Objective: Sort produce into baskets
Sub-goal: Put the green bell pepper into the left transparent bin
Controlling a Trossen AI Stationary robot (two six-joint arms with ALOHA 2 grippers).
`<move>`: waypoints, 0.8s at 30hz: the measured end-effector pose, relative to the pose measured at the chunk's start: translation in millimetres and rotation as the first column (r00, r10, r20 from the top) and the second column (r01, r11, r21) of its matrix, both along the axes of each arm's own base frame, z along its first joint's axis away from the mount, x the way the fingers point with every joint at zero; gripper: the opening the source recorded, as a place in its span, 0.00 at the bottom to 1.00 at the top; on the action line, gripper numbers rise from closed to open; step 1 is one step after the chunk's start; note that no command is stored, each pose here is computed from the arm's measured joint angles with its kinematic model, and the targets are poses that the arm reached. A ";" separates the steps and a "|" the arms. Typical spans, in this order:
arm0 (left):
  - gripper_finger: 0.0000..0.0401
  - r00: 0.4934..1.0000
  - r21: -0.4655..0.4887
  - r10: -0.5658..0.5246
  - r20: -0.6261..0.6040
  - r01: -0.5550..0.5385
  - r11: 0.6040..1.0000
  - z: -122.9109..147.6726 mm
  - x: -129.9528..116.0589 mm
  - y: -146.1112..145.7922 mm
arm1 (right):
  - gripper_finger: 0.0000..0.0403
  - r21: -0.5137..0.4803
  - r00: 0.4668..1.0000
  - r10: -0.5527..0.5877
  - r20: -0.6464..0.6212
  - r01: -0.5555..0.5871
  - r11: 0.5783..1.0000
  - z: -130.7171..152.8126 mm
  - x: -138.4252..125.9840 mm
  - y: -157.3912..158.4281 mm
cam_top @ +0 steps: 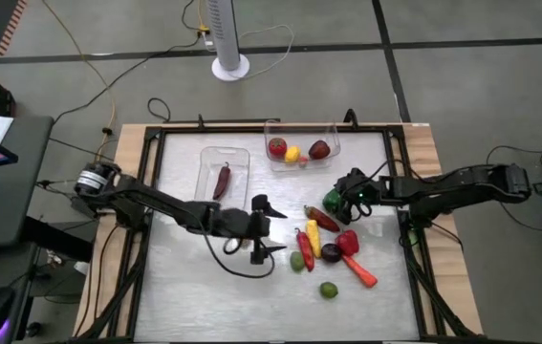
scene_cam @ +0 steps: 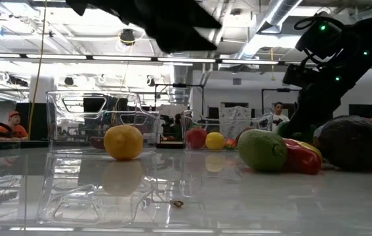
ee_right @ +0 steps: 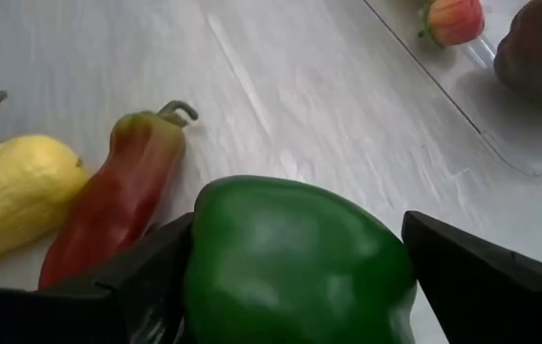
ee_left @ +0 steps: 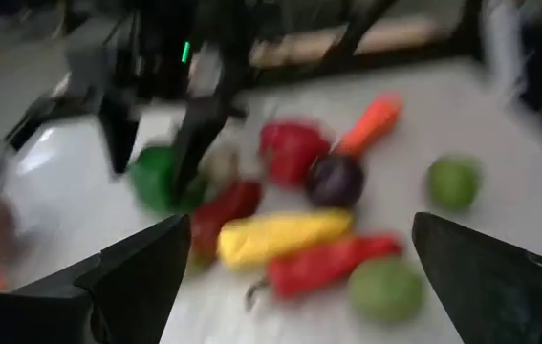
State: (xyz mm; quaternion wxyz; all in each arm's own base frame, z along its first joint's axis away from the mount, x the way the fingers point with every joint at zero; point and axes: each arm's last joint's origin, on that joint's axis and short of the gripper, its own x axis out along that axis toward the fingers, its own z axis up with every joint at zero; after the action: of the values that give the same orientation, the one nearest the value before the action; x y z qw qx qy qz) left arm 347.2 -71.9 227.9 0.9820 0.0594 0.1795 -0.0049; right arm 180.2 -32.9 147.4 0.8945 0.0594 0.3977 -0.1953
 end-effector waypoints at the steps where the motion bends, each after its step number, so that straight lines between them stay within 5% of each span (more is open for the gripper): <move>1: 0.96 0.999 -0.031 -0.022 0.043 0.023 0.999 2.4 -2.8 1.7 | 0.93 0.001 1.000 -0.004 0.002 0.004 1.000 -0.3 0.5 -0.4; 8: 0.96 0.981 -0.110 -0.054 0.184 0.075 0.991 3.3 -21.3 11.5 | 0.86 -0.002 0.999 -0.009 0.040 0.009 1.000 4.7 -1.6 -0.8; 14: 0.96 0.961 -0.001 0.153 0.228 -0.157 0.988 17.5 -28.9 20.6 | 0.86 -0.028 0.982 -0.004 0.189 0.009 1.000 21.1 0.1 -1.6; 18: 0.96 0.920 -0.044 0.316 0.230 -0.314 0.948 28.0 -38.1 27.0 | 0.86 -0.042 0.955 -0.005 0.298 0.018 0.999 32.8 1.9 -3.7; 24: 0.96 0.941 -0.051 0.219 0.257 -0.212 0.976 43.3 -47.8 22.9 | 0.86 -0.046 0.863 0.073 0.501 -0.058 0.997 50.3 14.0 -2.6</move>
State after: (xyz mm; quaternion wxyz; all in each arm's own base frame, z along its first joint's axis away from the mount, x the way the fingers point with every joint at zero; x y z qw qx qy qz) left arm 299.4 -49.1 271.3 0.9923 0.0282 0.0537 0.1084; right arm 194.2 -35.6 197.7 0.9740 0.0812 0.1504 -0.1485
